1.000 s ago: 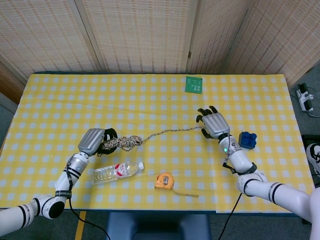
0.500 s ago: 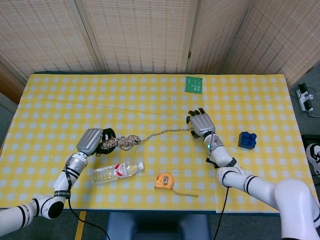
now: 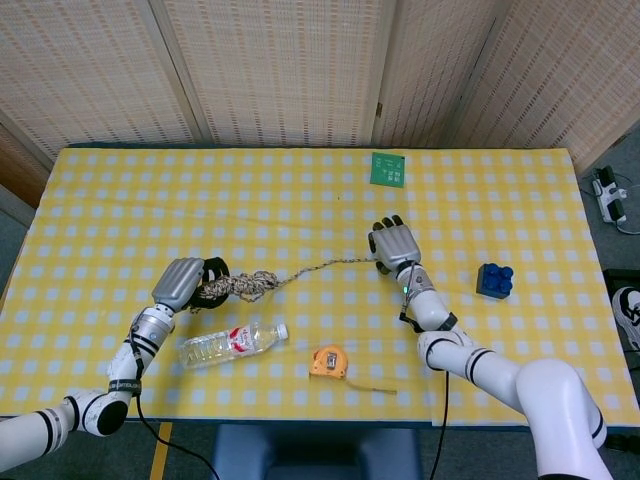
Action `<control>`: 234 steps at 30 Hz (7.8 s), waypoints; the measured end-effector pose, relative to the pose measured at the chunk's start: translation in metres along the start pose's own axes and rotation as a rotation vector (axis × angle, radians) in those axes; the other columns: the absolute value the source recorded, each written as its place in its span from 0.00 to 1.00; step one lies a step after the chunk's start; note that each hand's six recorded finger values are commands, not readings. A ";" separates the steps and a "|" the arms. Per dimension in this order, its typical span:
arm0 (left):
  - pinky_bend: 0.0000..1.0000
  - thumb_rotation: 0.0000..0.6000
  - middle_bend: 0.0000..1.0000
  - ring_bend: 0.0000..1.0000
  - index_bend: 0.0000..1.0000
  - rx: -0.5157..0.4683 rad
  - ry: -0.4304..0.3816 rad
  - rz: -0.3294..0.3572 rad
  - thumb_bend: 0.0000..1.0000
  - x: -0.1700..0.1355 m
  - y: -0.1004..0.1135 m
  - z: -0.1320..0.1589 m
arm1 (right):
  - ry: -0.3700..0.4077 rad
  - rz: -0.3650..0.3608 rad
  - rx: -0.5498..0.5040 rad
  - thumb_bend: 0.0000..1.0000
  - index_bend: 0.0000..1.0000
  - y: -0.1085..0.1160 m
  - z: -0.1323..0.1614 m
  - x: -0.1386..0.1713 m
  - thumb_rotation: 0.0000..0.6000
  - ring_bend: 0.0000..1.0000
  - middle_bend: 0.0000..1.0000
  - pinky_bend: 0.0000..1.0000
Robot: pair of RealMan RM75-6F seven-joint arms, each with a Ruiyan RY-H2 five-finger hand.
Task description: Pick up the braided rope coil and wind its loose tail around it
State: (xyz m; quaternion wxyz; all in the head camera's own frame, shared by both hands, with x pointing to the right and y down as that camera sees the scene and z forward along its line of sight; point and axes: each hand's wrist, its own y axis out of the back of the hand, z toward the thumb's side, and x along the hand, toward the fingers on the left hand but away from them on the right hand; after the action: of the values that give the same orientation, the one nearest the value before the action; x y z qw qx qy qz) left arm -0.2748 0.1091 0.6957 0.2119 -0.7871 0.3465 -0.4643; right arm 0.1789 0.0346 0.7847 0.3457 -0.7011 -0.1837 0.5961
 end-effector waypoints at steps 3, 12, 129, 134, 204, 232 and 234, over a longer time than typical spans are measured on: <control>0.72 1.00 0.67 0.65 0.69 -0.002 0.001 -0.002 0.67 0.000 -0.001 -0.001 | -0.002 0.005 0.006 0.37 0.49 -0.002 0.001 -0.003 1.00 0.13 0.24 0.09; 0.72 1.00 0.67 0.65 0.69 -0.004 0.010 -0.006 0.67 0.000 -0.003 -0.006 | -0.016 0.006 0.038 0.37 0.52 -0.007 0.003 -0.008 1.00 0.11 0.24 0.09; 0.74 1.00 0.68 0.67 0.66 -0.743 0.259 0.236 0.74 0.060 0.014 0.099 | 0.513 -0.173 -0.709 0.55 0.66 0.101 0.080 0.190 1.00 0.44 0.48 0.34; 0.74 1.00 0.68 0.67 0.66 -0.882 0.241 0.251 0.74 0.055 0.031 0.096 | 0.476 -0.121 -0.697 0.55 0.67 0.079 0.074 0.176 1.00 0.44 0.48 0.34; 0.70 1.00 0.68 0.63 0.66 -0.162 -0.166 -0.136 0.75 -0.005 -0.012 0.110 | 0.316 -0.095 -0.899 0.55 0.68 0.120 0.072 0.127 1.00 0.45 0.50 0.41; 0.75 1.00 0.68 0.69 0.67 -0.153 0.121 0.060 0.74 0.024 -0.016 0.103 | 0.386 -0.036 -0.873 0.57 0.68 0.101 0.112 0.156 1.00 0.45 0.50 0.46; 0.75 1.00 0.68 0.69 0.66 -0.217 0.132 0.067 0.74 0.024 -0.012 0.101 | 0.388 -0.026 -0.871 0.57 0.68 0.098 0.112 0.157 1.00 0.45 0.50 0.47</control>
State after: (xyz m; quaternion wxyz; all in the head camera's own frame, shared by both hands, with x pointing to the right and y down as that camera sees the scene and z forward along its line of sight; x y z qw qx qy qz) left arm -0.1739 0.1007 0.6695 0.1178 -0.7612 0.4338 -0.4675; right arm 0.0911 0.1013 0.5987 0.0548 -0.8767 -0.3573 0.3173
